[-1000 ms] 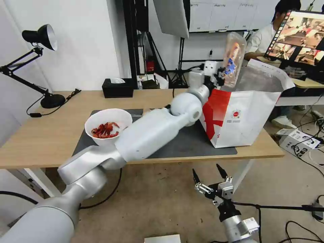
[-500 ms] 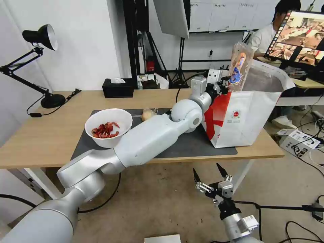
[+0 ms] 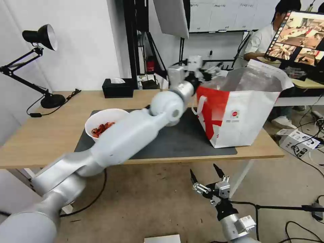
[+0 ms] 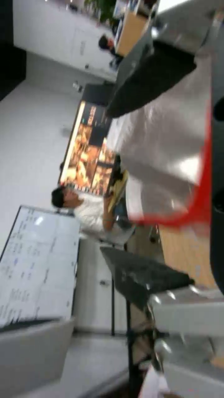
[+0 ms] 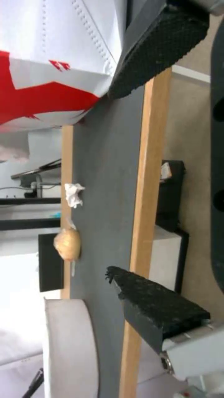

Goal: Pick up the trash from the table and place it into the takeout bag.

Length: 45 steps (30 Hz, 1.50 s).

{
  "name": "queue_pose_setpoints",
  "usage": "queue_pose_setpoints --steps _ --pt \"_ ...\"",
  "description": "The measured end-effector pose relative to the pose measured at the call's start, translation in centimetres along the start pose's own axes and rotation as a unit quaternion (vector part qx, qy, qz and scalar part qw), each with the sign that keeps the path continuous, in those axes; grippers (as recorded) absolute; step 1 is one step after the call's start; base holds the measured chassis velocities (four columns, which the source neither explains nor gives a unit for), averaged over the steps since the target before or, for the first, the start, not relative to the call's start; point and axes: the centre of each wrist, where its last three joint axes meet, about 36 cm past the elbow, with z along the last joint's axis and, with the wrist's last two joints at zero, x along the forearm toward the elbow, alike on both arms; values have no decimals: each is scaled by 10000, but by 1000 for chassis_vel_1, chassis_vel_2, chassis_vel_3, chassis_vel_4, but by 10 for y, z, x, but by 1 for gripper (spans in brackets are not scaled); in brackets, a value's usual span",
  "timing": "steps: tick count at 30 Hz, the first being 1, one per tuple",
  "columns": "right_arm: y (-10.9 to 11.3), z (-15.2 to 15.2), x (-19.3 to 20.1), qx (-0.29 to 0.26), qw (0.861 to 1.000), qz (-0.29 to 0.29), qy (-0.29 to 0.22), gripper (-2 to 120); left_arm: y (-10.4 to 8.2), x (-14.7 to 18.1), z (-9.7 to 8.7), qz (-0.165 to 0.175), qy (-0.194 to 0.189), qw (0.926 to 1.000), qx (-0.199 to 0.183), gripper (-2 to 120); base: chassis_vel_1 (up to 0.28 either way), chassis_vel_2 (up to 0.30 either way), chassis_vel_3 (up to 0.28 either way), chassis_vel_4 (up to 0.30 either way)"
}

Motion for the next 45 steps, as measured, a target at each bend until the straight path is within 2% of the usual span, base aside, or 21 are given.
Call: queue_pose_setpoints --steps 2,3,4,5,7,8,10,11,13,14,16,17,20,24,26,30,33,34,37,40,45 --pt "0 0 0 0 10000 0 0 100 0 0 0 0 0 10000 0 90 0 0 0 0" --pt "-1 -1 -2 14 10000 -12 -22 100 17 27 0 -142 -72 9998 -86 98 0 0 0 0" --pt "-1 -2 -4 25 10000 -20 -40 100 27 44 -2 -244 -100 9996 -119 99 0 0 0 0" --pt "-1 -2 -4 25 10000 -20 -40 100 27 44 -2 -244 -100 9996 -119 99 0 0 0 0" --pt "-1 -3 -9 41 10000 -22 -47 100 44 78 -1 -438 -105 9988 -197 100 0 0 0 0" --pt "-1 -3 -9 41 10000 -22 -47 100 44 78 -1 -438 -105 9988 -197 100 0 0 0 0" --pt "-2 -5 -13 52 10000 -32 -74 100 58 116 5 -608 -61 9976 -332 100 0 0 0 0" --pt "-2 -5 -13 52 10000 -32 -74 100 58 116 5 -608 -61 9976 -332 100 0 0 0 0" --pt "-2 -7 -16 56 9999 -42 -101 100 66 145 15 -767 -4 9964 -367 100 0 0 0 0" --pt "-2 -7 -16 56 9999 -42 -101 100 66 145 15 -767 -4 9964 -367 100 0 0 0 0" --pt "-2 -8 -18 50 9999 -51 -132 100 74 178 27 -1019 13 9938 -454 100 0 0 0 0" --pt "-2 -8 -18 50 9999 -51 -132 100 74 178 27 -1019 13 9938 -454 100 0 0 0 0" --pt "2 -9 -17 2 9999 -64 -136 100 82 225 55 -1381 175 9877 -717 100 0 0 0 0" --pt "4 -8 -15 -36 9999 -51 -116 100 83 247 71 -1514 242 9836 -950 100 0 0 0 0" --pt "4 -11 -9 -48 9999 42 -128 100 78 266 91 -1599 286 9810 -1058 100 0 0 0 0" --pt "3 -12 -9 -46 9999 63 -149 100 75 287 104 -1768 302 9772 -1135 100 0 0 0 0" --pt "2 -13 -9 -31 9999 49 -158 100 73 326 123 -2073 407 9697 -1231 100 0 0 0 0" --pt "2 -13 -9 -31 9999 49 -158 100 73 326 123 -2073 407 9697 -1231 100 0 0 0 0" --pt "1 -13 -8 -19 9999 25 -148 100 72 360 135 -2253 533 9630 -1376 100 0 0 0 0" --pt "1 -13 -8 -35 9999 9 -137 100 70 374 140 -2333 612 9608 -1367 100 0 0 0 0" --pt "-2 -8 -2 -70 9999 -132 2 100 62 409 160 -2490 823 9555 -1351 100 0 0 0 0"
